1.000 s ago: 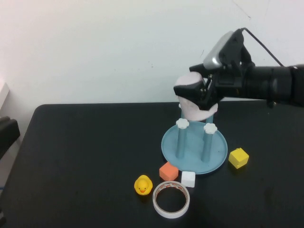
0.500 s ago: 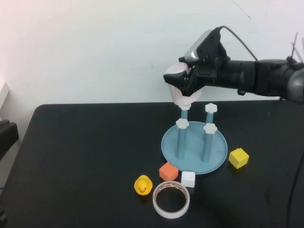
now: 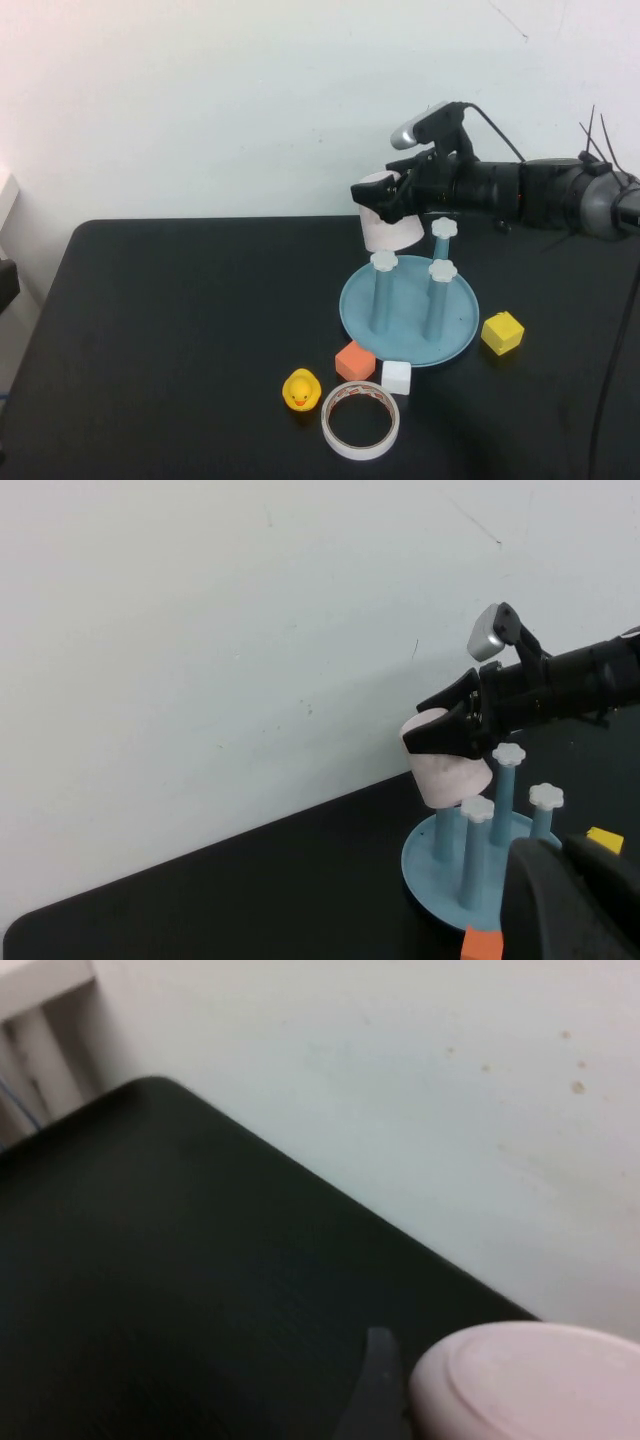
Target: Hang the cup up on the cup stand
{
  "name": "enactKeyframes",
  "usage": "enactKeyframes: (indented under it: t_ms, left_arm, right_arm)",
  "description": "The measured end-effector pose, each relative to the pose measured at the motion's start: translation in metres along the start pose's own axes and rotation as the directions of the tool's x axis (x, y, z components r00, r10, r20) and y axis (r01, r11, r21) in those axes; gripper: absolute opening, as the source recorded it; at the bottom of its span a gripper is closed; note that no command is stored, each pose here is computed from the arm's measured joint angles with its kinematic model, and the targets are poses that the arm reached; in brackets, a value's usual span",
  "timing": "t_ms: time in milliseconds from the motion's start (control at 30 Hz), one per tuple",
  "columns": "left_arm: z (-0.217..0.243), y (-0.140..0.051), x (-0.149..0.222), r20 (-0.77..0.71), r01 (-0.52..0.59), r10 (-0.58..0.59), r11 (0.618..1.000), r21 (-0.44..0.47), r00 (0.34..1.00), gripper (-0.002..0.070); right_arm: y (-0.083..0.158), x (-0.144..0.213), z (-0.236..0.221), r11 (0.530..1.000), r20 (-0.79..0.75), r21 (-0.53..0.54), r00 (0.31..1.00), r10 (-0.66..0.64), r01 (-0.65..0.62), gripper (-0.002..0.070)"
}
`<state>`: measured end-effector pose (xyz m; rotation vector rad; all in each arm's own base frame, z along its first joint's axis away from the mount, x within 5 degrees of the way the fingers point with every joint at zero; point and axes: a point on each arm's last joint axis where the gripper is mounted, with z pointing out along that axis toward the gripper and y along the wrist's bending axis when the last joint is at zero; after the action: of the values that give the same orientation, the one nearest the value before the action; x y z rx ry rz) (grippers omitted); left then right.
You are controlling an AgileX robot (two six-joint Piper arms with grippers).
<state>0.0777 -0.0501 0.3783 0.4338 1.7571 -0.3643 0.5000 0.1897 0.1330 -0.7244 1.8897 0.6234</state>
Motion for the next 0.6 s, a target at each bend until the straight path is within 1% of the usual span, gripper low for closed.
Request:
enactKeyframes:
  t_ms: [67,100,167,233,300,400,433,500,567,600]
  left_arm:
    - [0.0,0.0,0.0,0.0,0.0,0.0,1.0,0.0,1.0,0.0]
    - [0.0,0.0,0.0,-0.004,-0.001,0.001,1.0,0.002,1.0,0.0]
    - [0.0,0.0,0.001,-0.009,0.001,-0.001,1.0,0.004,1.0,0.0]
    - [0.0,-0.001,0.002,-0.023,0.006,-0.006,1.0,0.01,1.0,0.0]
    - [0.0,-0.001,0.002,-0.027,0.006,-0.006,1.0,0.012,1.0,0.0]
    - [0.0,-0.001,0.004,-0.043,-0.003,0.003,1.0,0.008,0.999,0.0]
    - [0.0,0.0,0.005,-0.05,-0.009,0.01,1.0,0.005,0.999,0.0]
    - [0.0,0.001,0.006,-0.068,-0.035,0.034,0.999,-0.008,0.997,0.0]
    - [0.0,0.002,0.007,-0.077,-0.053,0.052,0.998,-0.015,0.996,0.0]
    - [0.0,0.002,0.009,-0.08,-0.063,0.061,0.998,-0.02,0.995,0.0]
  right_arm:
    - [-0.001,0.0,0.0,0.999,-0.002,0.006,0.999,0.041,-0.041,0.0594]
    - [-0.001,0.0,0.0,0.999,-0.002,0.009,0.999,0.05,-0.05,0.0625]
    - [-0.002,0.0,0.0,0.998,-0.001,0.013,0.998,0.059,-0.059,0.0659]
    - [-0.002,-0.003,0.0,0.998,0.005,0.013,0.998,0.062,-0.062,0.0638]
    - [-0.002,-0.004,0.0,0.998,0.009,0.008,0.998,0.065,-0.065,0.0587]
    - [-0.002,-0.006,-0.004,0.996,0.027,-0.041,0.997,0.074,-0.073,0.046]
    - [-0.003,-0.009,-0.007,0.995,0.043,-0.074,0.996,0.078,-0.074,0.0401]
    - [-0.002,-0.02,-0.018,0.986,0.083,-0.156,0.993,0.079,-0.065,0.0263]
    - [-0.001,-0.038,-0.038,0.958,0.149,-0.284,0.985,0.092,-0.047,0.0123]
    - [0.002,-0.048,-0.05,0.934,0.183,-0.357,0.978,0.1,-0.029,0.0089]
